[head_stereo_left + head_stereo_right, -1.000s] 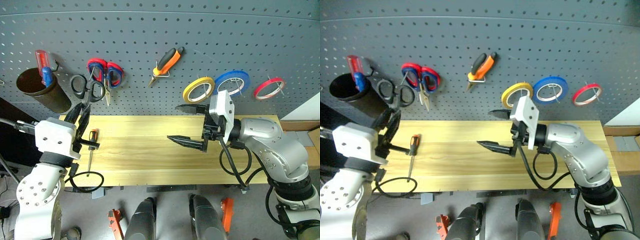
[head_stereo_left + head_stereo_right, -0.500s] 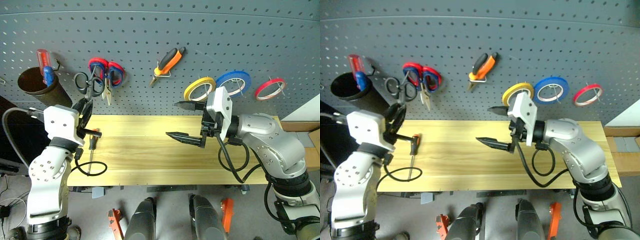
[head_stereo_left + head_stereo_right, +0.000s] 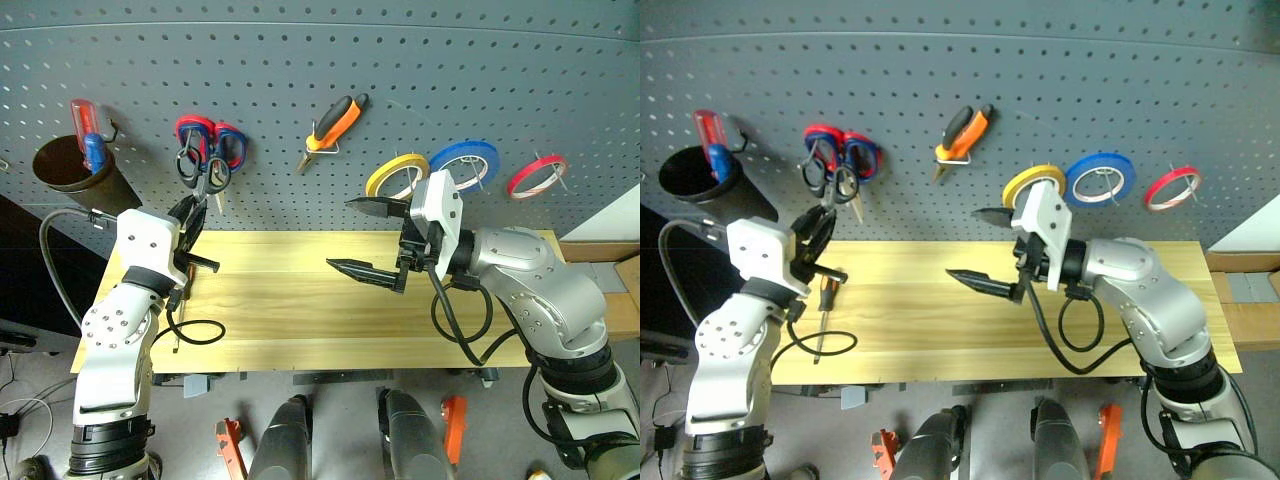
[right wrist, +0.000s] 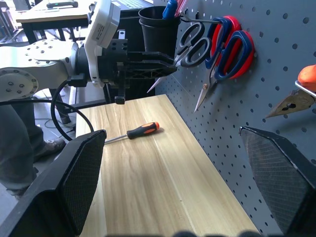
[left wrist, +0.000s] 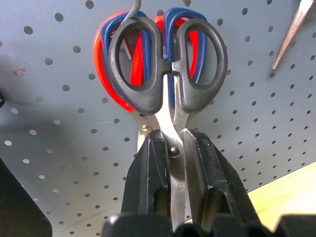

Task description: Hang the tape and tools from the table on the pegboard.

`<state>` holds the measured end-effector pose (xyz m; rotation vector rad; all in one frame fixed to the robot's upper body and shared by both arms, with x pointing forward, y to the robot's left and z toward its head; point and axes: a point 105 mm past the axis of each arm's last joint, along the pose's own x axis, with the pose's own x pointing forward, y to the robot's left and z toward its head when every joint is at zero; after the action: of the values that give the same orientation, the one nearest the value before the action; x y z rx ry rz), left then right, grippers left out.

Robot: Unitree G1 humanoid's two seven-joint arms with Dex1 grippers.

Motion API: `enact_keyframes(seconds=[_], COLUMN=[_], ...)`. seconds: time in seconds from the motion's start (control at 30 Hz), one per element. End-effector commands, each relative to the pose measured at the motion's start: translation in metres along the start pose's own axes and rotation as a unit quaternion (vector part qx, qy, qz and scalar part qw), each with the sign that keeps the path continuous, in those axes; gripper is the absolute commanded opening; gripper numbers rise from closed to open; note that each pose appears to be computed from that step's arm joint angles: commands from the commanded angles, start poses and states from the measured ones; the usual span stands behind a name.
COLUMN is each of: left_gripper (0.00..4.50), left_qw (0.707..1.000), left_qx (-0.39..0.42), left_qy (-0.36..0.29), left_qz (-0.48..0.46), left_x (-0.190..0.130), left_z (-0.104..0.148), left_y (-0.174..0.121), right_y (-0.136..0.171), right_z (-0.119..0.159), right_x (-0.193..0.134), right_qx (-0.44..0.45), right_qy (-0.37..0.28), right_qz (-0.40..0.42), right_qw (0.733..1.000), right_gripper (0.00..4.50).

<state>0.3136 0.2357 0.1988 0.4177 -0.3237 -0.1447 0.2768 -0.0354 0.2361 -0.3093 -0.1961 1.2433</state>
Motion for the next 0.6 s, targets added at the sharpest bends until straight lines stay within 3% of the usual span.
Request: enact_keyframes(seconds=[0.03,0.33,0.6], left_gripper=[0.16,0.16,0.16], left_qw=[1.000,0.997,0.996], left_qx=[0.015,0.047,0.062], left_qy=[-0.005,-0.041,-0.067], left_qz=[-0.019,-0.048,-0.006], left_x=[-0.019,-0.033,-0.024], left_z=[0.003,0.024,0.041], left_y=[-0.014,-0.034,-0.015], right_y=[0.007,0.009,0.008], right_z=[0.010,0.010,0.010], right_x=[-0.003,-0.004,-0.004], right_qx=[-0.023,-0.023,-0.024], right_qy=[-0.016,-0.014,-0.015], right_qz=[0.008,0.013,0.015], right_qw=[1.000,1.000,0.999], right_gripper=[4.50,4.50,4.50])
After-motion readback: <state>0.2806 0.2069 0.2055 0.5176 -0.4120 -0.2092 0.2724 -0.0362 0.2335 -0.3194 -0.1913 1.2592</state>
